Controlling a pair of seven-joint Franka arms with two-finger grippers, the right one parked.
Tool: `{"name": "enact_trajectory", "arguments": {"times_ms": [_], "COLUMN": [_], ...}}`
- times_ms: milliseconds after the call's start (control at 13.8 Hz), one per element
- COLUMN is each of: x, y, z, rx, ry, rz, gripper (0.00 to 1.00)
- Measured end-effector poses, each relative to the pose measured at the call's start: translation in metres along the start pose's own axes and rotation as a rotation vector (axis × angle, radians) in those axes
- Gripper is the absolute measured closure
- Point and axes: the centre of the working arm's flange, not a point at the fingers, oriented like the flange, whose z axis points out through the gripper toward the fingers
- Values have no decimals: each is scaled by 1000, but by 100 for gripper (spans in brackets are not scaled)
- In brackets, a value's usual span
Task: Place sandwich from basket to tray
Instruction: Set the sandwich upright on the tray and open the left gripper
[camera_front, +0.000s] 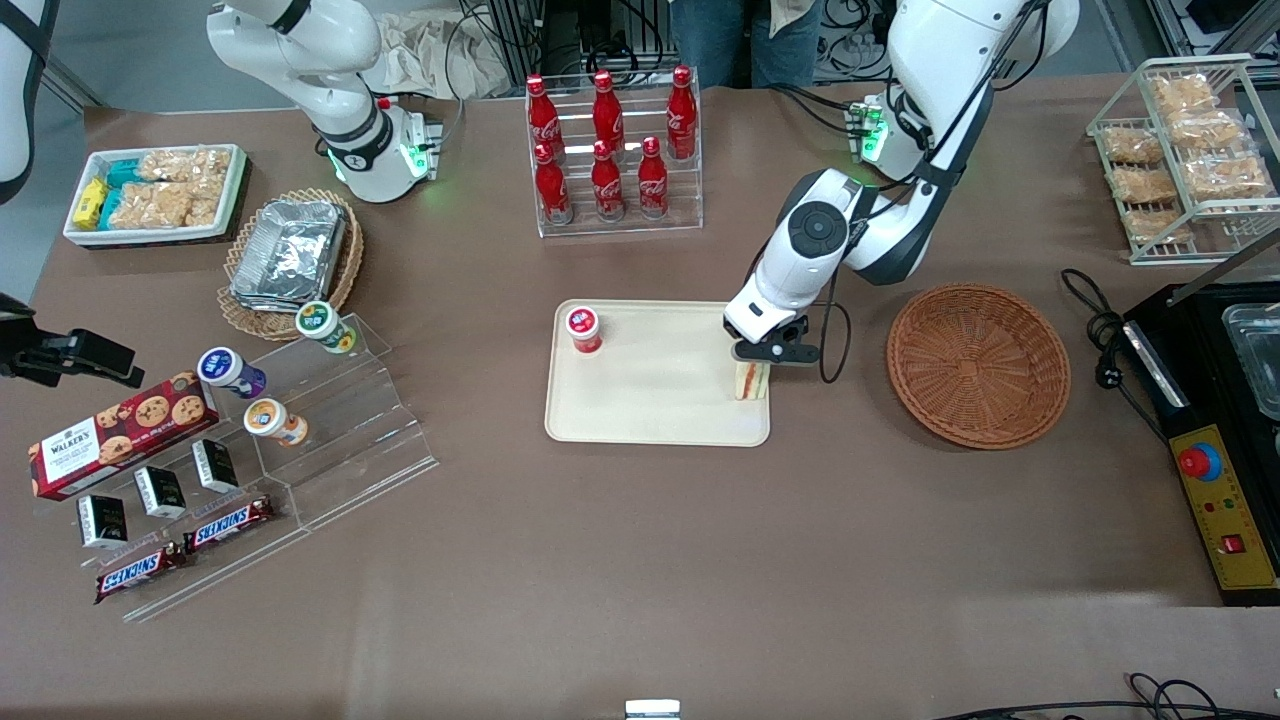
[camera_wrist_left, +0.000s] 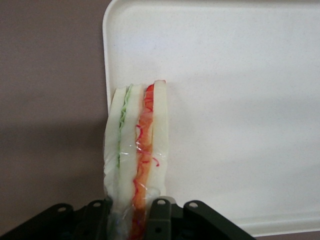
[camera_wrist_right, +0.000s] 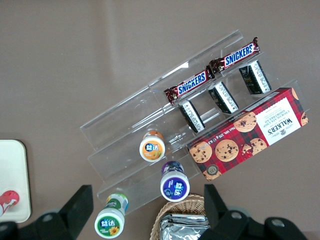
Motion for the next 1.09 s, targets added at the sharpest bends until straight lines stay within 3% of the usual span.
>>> {"name": "enact_trajectory", "arguments": {"times_ms": [218,582,655,873,1091], "x": [-2,5,11,37,61], "y": [2,6,10,24,30], "z": [2,-5,-13,-53,-117], "rx": [30,40,54,100,137], "ry": [16,13,-4,-57,-83], "rz": [12,6,2,-10,-32], "gripper": [53,5,0,0,0]}}
